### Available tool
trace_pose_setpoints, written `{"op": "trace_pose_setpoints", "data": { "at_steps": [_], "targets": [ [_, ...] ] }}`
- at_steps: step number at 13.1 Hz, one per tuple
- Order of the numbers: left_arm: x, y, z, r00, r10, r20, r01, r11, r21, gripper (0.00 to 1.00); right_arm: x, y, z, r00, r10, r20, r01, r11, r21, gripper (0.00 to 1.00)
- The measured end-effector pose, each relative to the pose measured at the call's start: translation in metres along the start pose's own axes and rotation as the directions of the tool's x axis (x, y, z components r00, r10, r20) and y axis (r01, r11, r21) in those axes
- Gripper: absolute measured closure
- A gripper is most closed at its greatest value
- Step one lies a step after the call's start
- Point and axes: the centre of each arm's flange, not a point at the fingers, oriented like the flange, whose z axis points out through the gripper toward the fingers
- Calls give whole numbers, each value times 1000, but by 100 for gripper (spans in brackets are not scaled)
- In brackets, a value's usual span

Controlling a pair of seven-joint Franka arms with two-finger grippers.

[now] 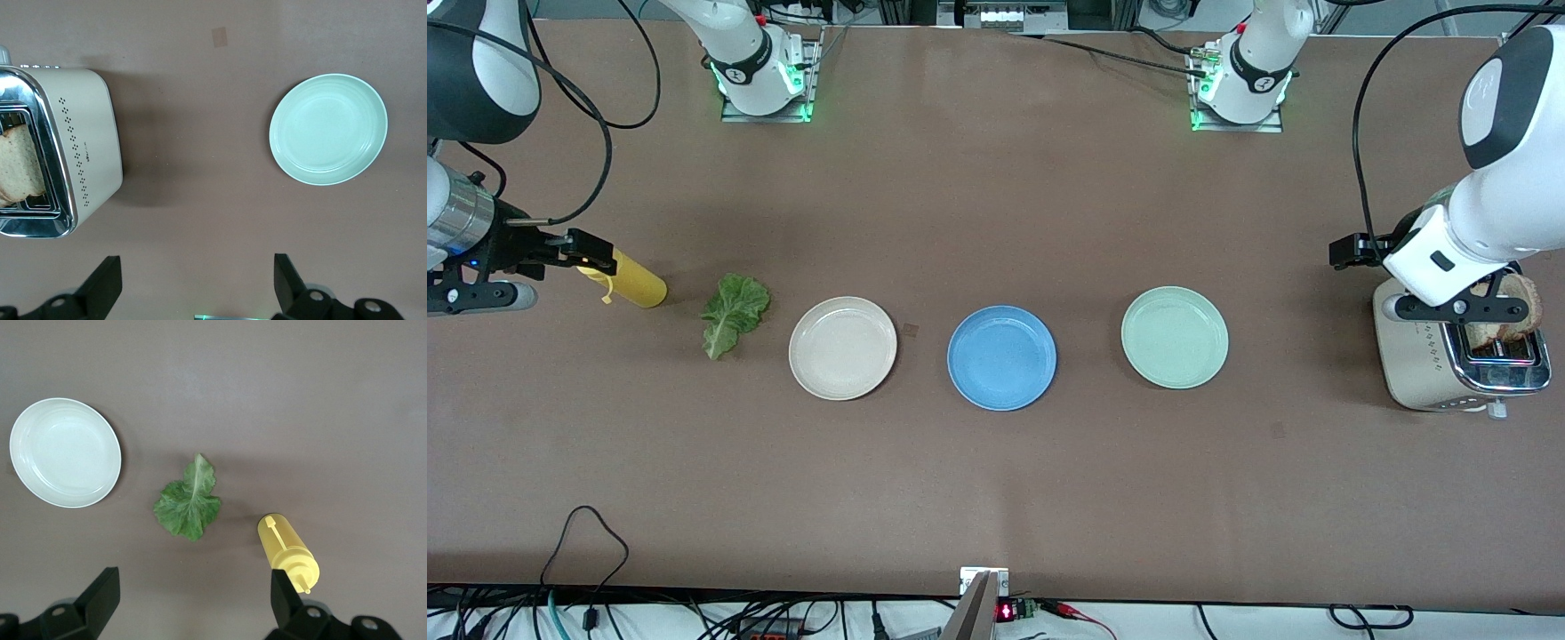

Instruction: Make sandwich in blue plate with both arms

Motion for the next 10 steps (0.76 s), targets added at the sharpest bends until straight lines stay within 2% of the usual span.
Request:
{"op": "trace_pose_setpoints", "data": {
  "at_steps": [10],
  "targets": [
    [0,1,-4,1000,0,-9,0,1000,-7,0,0,0,0,1000,0,-1,0,1000,0,0]
  ]
}}
